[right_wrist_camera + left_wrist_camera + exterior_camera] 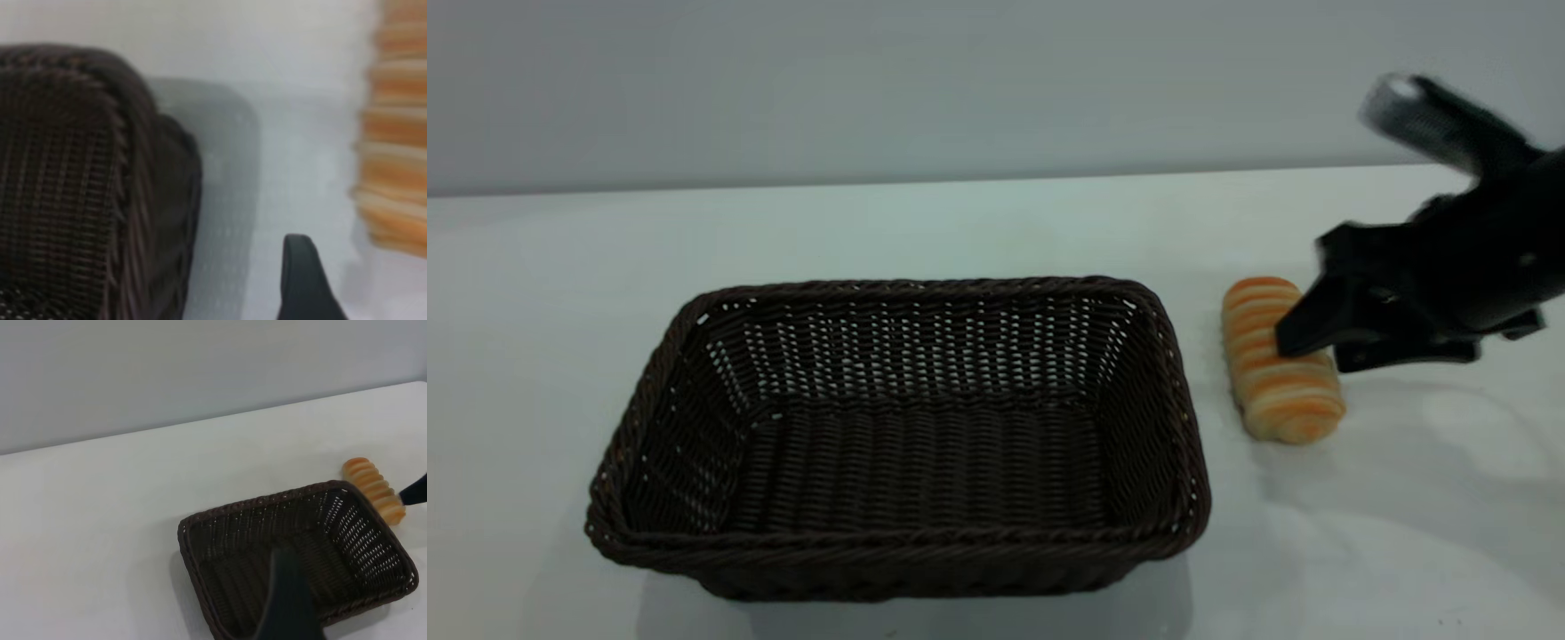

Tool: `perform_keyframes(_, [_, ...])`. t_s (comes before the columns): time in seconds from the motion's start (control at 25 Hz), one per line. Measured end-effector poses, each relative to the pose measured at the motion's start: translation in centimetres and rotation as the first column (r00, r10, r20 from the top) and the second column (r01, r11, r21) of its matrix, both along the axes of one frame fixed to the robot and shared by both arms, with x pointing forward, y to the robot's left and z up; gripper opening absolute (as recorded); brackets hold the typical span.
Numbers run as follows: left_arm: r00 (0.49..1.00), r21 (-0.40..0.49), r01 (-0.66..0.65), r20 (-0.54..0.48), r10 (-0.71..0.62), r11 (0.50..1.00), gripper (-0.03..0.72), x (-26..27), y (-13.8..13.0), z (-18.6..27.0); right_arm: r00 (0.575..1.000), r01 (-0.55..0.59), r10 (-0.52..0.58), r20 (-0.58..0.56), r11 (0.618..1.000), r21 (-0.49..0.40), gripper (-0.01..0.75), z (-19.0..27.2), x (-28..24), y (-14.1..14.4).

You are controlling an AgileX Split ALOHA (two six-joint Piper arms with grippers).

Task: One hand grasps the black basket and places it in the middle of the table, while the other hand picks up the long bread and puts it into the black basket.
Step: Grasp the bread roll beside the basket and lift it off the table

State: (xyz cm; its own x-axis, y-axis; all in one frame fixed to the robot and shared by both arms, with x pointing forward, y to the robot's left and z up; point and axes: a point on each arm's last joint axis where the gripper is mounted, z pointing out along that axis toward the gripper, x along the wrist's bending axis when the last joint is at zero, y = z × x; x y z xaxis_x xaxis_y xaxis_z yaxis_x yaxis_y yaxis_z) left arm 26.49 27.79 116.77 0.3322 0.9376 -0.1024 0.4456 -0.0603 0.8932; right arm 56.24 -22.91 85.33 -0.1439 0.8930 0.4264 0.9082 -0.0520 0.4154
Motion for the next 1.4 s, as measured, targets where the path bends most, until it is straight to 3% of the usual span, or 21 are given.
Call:
perform_keyframes(0.12, [1.000,0.005,0.006,-0.023,-0.006,1.000,0.583,-0.1,0.0,-0.2,0.999,-0.043,0.043,0.003,0.997,-0.056,0.427,-1.0,0.4,1.2])
perform_keyframes(0.36, [0.999,0.011,0.010,-0.044,-0.009,1.000,0.582,-0.2,0.0,-0.4,1.000,-0.015,0.017,0.013,0.986,-0.165,0.427,-1.9,1.3,0.6])
perform_keyframes(0.68, [0.999,0.007,0.010,-0.047,-0.010,1.000,0.582,-0.2,0.0,-0.4,1.000,0.007,-0.002,0.021,0.975,-0.223,0.427,-2.5,1.9,0.2])
perform_keyframes(0.96, [0.999,-0.007,0.020,-0.049,-0.021,1.000,0.581,-0.3,-0.2,-0.3,1.000,-0.011,0.005,-0.030,0.982,-0.187,0.417,-4.9,2.4,0.6])
perform_keyframes(1.04, [0.999,-0.007,0.020,-0.049,-0.021,1.000,0.581,-0.3,-0.2,-0.3,0.999,-0.014,0.008,-0.032,0.982,-0.186,0.343,-5.0,2.5,0.6])
perform_keyframes(1.12, [0.999,-0.007,0.020,-0.049,-0.021,1.000,0.581,-0.3,-0.2,-0.3,0.999,-0.023,0.018,-0.028,0.982,-0.188,0.183,-5.0,2.5,0.7])
perform_keyframes(1.2, [0.999,-0.007,0.020,-0.049,-0.021,1.000,0.581,-0.3,-0.2,-0.3,0.999,-0.031,0.029,-0.018,0.982,-0.186,0.077,-4.7,2.6,0.7])
perform_keyframes(1.4, [0.999,-0.008,0.020,-0.048,-0.021,1.000,0.581,-0.3,-0.2,-0.3,0.994,-0.057,0.077,0.081,0.973,-0.225,0.038,-1.3,3.2,0.6])
